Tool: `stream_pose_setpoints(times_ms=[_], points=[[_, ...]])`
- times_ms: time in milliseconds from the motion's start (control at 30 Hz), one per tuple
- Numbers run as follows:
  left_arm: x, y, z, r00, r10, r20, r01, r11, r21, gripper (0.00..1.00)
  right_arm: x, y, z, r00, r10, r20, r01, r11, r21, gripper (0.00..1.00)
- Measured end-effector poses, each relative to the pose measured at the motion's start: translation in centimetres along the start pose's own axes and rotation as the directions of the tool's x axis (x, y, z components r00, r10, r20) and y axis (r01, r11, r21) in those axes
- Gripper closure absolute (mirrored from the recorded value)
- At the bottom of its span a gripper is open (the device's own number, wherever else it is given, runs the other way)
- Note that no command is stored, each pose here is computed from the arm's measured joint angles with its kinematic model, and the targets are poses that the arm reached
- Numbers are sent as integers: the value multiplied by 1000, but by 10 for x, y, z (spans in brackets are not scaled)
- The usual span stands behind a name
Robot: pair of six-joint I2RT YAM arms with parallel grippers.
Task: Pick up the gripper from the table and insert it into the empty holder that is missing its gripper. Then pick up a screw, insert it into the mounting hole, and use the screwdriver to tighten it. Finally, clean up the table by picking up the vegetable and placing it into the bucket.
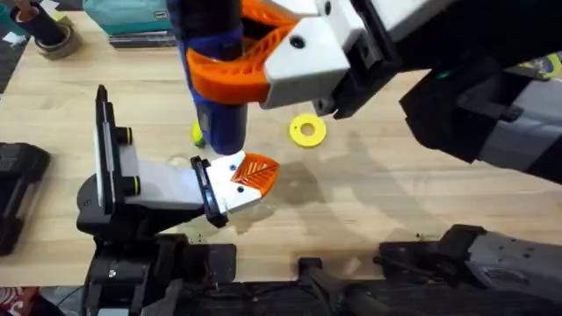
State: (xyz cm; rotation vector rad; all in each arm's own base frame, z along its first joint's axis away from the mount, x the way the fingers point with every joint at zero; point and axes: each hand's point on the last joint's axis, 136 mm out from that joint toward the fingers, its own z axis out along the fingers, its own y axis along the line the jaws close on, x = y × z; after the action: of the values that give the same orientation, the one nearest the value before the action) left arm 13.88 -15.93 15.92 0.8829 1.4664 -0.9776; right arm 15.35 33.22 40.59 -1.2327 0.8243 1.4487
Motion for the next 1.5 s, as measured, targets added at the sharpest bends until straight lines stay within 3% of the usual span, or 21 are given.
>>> stream_pose_setpoints(times_ms=[467, 1500], points=[[0, 0, 0, 1000, 0, 0, 0, 1000, 0, 996, 18, 3, 6, 999, 14, -29, -16, 999, -48, 978], [0, 0, 0, 1000, 0, 0, 0, 1000, 0, 996, 52, -4, 4, 998, 12, -67, -15, 999, -32, 978]])
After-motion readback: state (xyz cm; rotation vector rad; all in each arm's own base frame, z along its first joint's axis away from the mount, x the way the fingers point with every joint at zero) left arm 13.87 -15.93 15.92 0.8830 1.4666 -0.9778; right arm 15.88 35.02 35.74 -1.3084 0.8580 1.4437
